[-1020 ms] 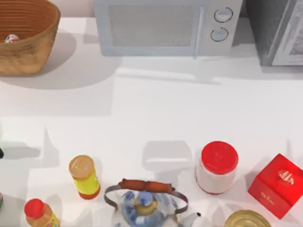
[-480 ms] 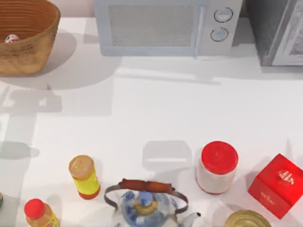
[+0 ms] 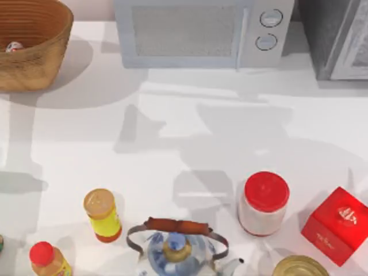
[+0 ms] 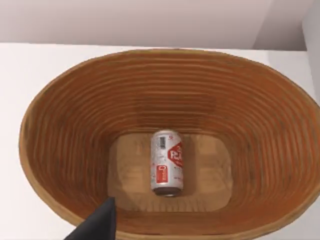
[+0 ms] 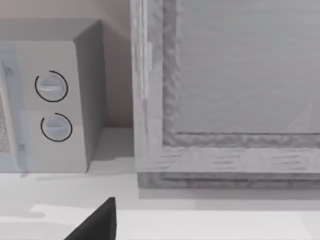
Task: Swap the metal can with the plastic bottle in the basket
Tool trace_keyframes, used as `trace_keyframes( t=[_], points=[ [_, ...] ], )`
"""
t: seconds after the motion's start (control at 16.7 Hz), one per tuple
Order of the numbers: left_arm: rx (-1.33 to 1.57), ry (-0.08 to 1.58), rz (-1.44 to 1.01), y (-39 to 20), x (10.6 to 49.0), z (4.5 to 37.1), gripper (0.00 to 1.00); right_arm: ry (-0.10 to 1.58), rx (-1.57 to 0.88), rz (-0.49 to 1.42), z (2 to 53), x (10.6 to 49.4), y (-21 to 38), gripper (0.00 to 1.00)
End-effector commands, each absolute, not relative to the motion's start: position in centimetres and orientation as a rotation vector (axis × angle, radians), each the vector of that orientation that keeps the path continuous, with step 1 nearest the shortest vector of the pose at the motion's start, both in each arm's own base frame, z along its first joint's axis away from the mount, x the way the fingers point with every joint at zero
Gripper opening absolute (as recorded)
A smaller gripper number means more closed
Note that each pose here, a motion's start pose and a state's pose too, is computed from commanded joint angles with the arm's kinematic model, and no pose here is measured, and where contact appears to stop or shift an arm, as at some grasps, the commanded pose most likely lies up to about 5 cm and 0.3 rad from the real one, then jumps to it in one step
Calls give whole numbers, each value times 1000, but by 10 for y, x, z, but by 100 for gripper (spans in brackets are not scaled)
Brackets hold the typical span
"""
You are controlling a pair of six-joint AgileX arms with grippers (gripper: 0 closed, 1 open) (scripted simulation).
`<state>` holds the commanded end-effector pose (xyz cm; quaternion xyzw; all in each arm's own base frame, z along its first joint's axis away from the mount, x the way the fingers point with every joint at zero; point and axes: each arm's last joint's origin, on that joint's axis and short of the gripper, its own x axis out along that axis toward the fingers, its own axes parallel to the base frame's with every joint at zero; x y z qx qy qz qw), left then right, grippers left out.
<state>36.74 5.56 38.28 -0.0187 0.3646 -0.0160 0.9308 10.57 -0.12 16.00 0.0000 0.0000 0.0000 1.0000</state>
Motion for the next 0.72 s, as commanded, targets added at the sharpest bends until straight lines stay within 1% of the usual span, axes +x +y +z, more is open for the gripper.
trace_keyframes(
  t=[0.18, 0.36, 0.54, 0.72],
  points=[
    [-82, 924, -67, 71, 432, 342, 100, 0, 0, 0, 160, 106, -1, 100],
    [-127, 1073, -99, 84, 479, 290, 100, 0, 0, 0, 160, 106, -1, 100],
    [-167, 1179, -128, 93, 507, 240, 100, 0, 0, 0, 160, 106, -1, 100],
    [-193, 1242, -150, 98, 520, 203, 100, 0, 0, 0, 160, 106, -1, 100]
  ],
)
